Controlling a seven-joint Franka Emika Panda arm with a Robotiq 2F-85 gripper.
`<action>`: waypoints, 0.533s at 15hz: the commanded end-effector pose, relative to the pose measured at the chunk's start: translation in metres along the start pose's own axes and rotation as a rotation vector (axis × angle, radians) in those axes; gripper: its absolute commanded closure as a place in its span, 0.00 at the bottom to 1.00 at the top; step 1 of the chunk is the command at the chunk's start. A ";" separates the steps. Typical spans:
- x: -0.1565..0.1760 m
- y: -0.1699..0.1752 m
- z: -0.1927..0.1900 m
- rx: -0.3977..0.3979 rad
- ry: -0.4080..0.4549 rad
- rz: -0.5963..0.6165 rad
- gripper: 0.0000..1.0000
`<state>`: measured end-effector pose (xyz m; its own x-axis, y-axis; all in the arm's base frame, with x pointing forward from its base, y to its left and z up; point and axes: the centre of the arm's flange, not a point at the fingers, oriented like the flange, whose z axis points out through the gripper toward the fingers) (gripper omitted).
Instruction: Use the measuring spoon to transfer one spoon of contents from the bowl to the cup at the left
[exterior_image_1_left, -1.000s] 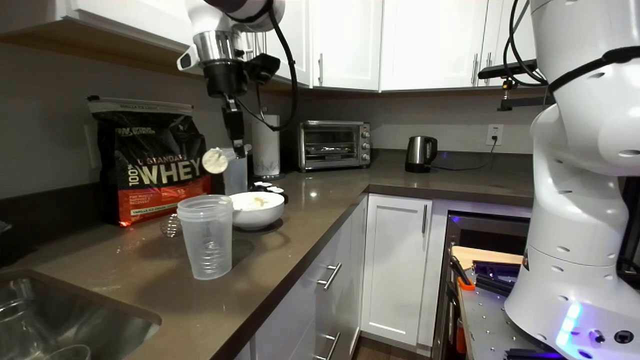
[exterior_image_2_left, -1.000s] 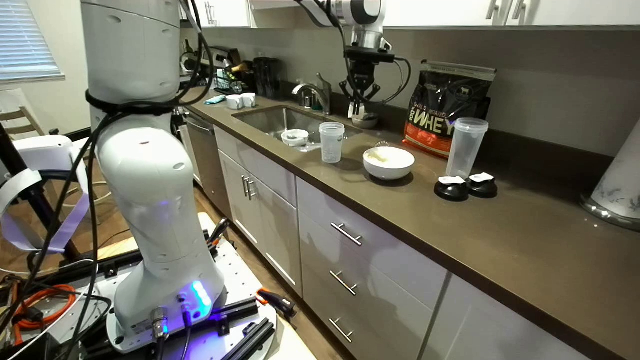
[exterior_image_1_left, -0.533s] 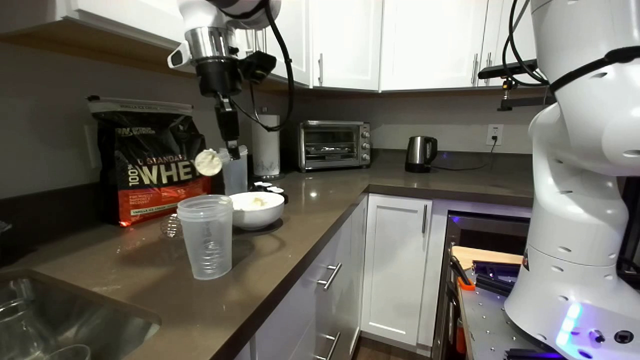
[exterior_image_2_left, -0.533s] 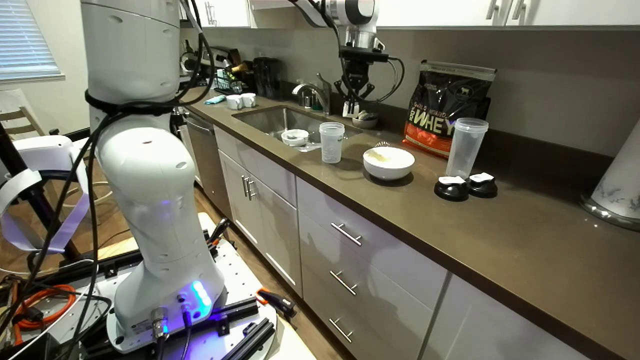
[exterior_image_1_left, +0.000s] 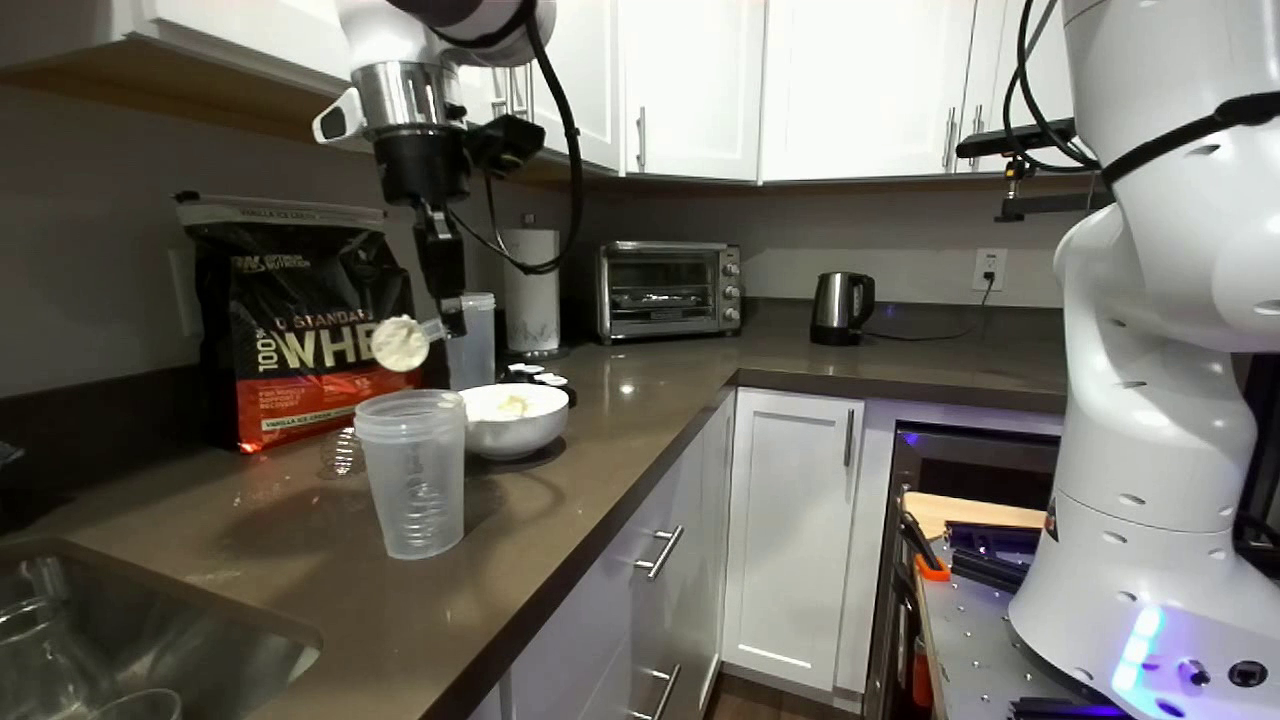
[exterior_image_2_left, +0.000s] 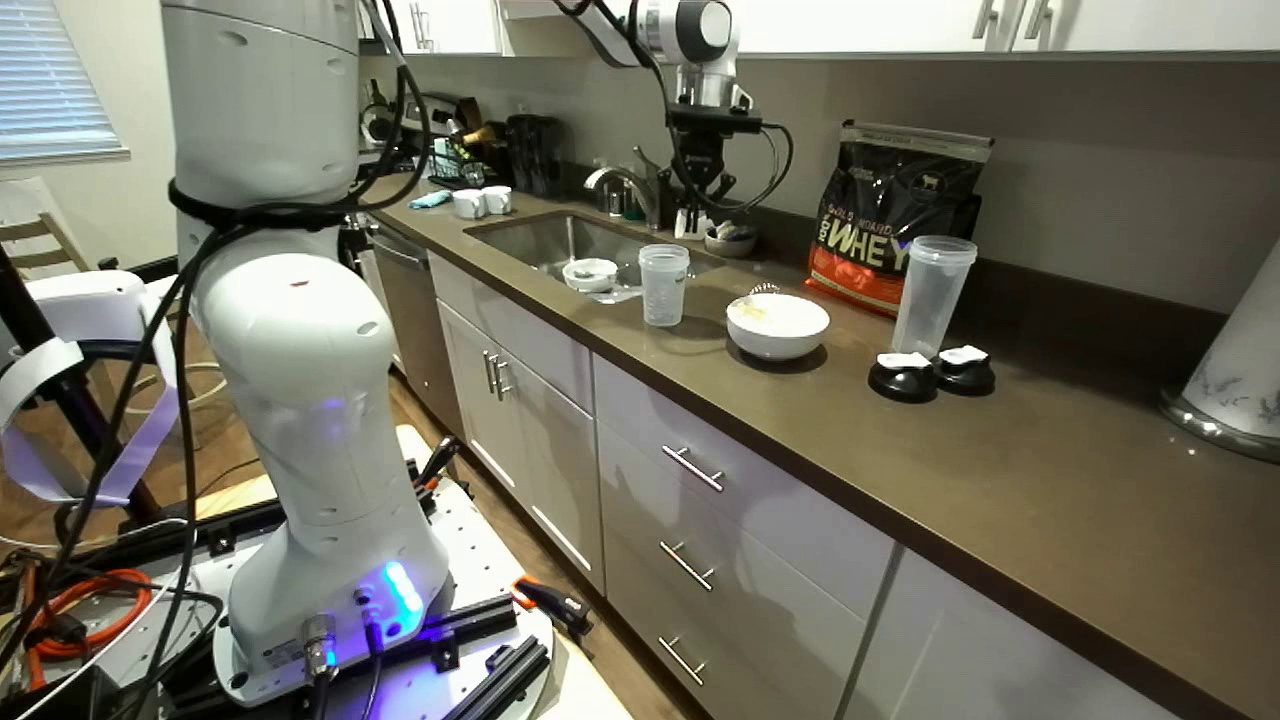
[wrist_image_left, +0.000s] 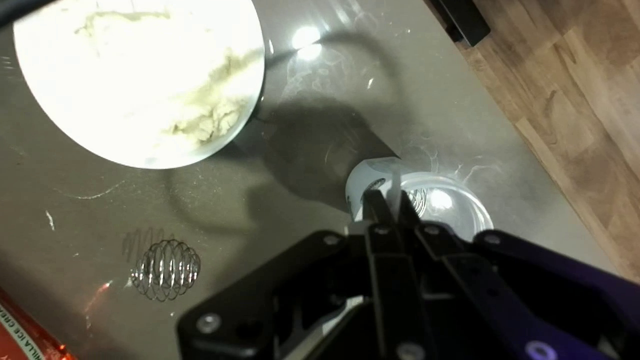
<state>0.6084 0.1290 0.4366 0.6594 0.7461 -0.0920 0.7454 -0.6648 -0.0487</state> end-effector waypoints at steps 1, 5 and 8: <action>-0.008 -0.012 0.002 -0.040 0.008 -0.002 0.99; -0.008 -0.017 0.010 -0.071 0.017 -0.011 0.99; -0.010 -0.021 0.015 -0.105 0.020 -0.021 0.99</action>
<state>0.6023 0.1353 0.4233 0.6420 0.7628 -0.0770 0.7649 -0.6442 -0.0038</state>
